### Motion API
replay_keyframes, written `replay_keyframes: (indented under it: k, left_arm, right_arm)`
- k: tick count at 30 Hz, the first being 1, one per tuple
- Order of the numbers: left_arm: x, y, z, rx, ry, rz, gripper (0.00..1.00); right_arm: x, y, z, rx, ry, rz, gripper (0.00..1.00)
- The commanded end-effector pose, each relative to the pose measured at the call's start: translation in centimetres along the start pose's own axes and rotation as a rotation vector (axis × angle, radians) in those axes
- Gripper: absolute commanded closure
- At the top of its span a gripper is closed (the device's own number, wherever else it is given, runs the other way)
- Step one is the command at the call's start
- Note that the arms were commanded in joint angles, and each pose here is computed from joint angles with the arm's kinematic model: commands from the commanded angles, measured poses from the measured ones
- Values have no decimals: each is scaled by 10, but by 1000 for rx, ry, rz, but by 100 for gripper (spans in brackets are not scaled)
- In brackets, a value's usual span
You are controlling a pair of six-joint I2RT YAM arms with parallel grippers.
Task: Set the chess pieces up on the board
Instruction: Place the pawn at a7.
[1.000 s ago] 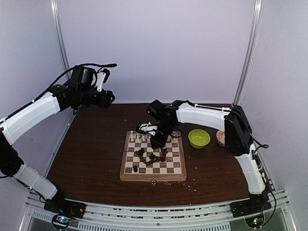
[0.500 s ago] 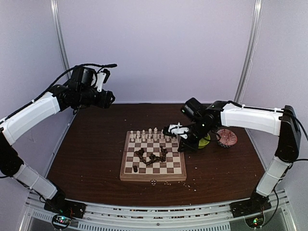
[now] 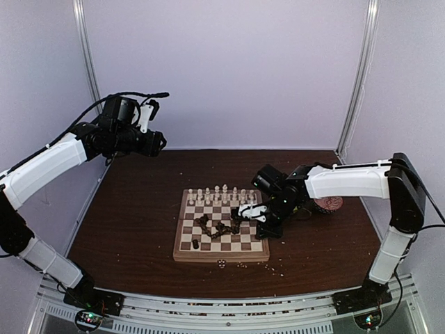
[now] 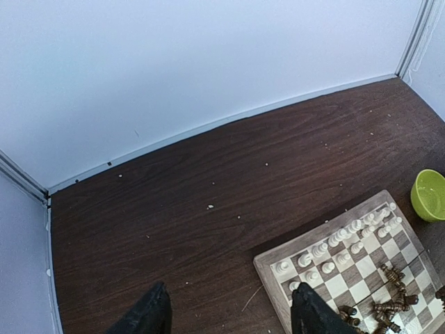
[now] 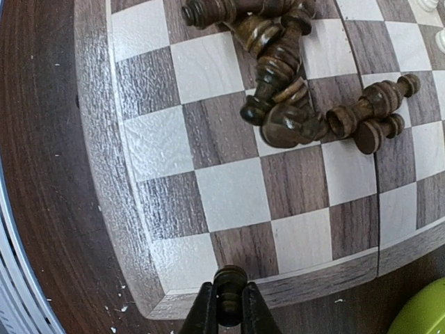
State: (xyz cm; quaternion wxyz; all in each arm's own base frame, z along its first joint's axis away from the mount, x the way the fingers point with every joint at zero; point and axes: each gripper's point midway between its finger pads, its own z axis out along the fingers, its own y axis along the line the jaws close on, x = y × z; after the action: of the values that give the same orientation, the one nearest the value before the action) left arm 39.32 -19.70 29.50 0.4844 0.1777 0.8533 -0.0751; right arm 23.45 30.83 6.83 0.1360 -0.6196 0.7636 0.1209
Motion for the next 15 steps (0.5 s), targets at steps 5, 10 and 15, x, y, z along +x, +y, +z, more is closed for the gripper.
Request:
replay_keyframes:
  k: [5, 10, 15]
  left_arm:
    - [-17, 1, -7, 3, -44, -13, 39]
    - [-17, -1, -7, 11, -45, -14, 39]
    - [-17, -2, -6, 16, -42, -14, 38]
  right_arm:
    - [-6, -11, 11, 33, 28, 15, 96]
    - [-5, -11, 13, 38, 35, 20, 95]
    - [-5, -13, 15, 45, 42, 22, 90]
